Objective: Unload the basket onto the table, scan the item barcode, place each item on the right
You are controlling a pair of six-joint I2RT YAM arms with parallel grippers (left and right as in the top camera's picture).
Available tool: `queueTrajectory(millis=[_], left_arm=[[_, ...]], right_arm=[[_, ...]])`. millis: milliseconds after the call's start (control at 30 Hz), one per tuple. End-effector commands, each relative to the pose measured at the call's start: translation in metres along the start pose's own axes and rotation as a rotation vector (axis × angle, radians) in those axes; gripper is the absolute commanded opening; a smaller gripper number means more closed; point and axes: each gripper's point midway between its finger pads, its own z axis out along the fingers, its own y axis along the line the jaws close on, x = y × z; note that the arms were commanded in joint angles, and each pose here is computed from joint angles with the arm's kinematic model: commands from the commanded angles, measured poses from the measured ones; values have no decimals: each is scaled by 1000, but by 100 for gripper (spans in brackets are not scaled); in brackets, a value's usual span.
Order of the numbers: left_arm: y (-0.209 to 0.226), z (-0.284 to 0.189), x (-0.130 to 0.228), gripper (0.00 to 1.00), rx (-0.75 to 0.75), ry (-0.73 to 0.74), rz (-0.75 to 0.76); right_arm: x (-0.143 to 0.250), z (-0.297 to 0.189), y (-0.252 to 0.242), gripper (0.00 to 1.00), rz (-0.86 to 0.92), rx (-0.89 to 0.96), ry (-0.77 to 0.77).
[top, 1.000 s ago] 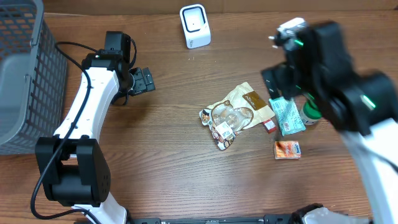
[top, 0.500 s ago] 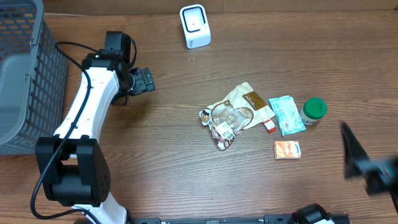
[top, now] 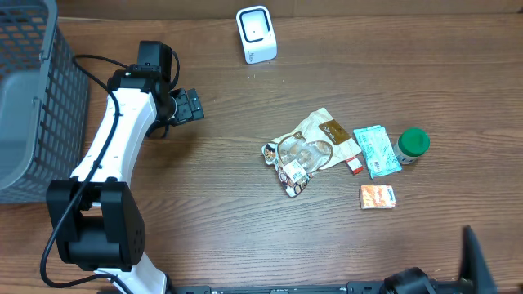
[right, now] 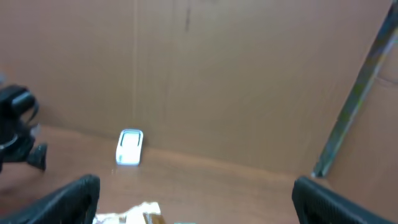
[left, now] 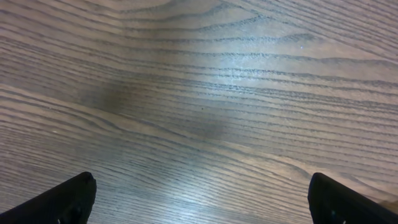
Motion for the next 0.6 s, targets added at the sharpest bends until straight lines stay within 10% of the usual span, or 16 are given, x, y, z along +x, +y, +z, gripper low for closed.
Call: queueTrajectory(millis=[0, 567], left_arm=[[-1, -7, -5, 100, 4, -25, 20], [-1, -7, -5, 100, 4, -25, 20]], right_arm=[[29, 17, 16, 100, 8, -28, -27], [103, 114, 42, 100, 248, -85, -462]])
